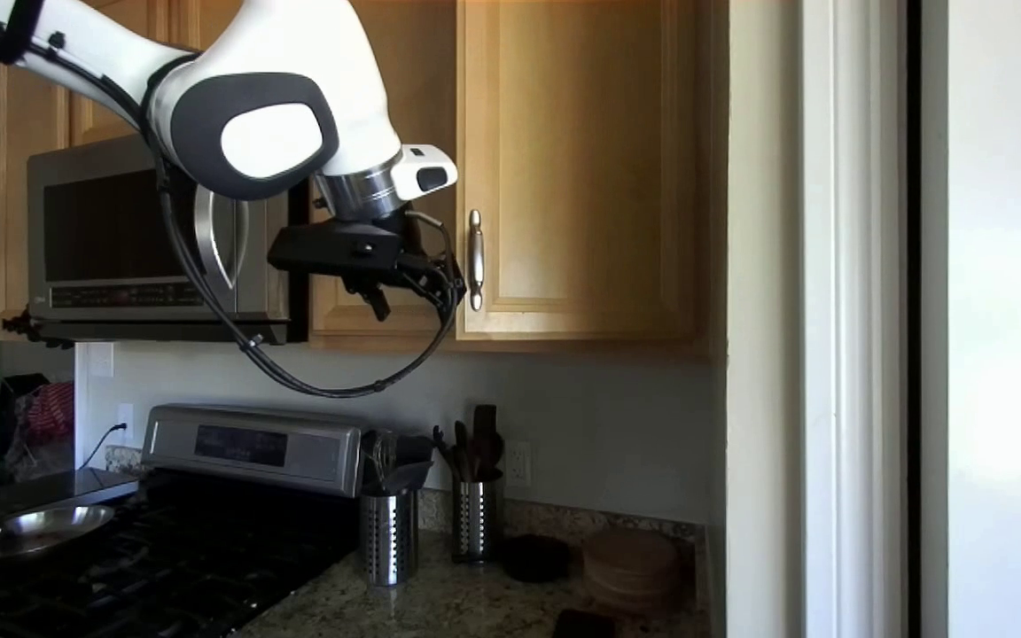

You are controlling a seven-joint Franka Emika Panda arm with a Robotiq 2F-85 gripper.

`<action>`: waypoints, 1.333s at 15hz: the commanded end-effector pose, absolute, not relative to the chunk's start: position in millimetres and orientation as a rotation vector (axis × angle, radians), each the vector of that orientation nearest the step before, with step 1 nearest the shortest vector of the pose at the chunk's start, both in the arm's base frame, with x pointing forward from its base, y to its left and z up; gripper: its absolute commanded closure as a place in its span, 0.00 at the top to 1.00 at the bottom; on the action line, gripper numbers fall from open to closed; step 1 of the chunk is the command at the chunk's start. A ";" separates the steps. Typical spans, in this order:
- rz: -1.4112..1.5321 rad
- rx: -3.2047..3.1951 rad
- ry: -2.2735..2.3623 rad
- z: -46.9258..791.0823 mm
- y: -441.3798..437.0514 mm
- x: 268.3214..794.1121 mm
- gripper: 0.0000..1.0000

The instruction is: Close the top right cabinet door

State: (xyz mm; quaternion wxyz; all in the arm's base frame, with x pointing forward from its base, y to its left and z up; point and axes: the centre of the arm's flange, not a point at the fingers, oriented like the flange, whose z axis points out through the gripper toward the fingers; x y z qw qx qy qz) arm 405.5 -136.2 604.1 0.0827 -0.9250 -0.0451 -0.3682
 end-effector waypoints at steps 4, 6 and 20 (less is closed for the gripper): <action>-0.964 -2.679 -0.265 586.9 -113.7 408.9 1.00; -0.958 -2.730 -0.195 582.4 -124.1 411.3 1.00; -1.252 -2.603 0.257 612.3 -182.3 461.3 0.07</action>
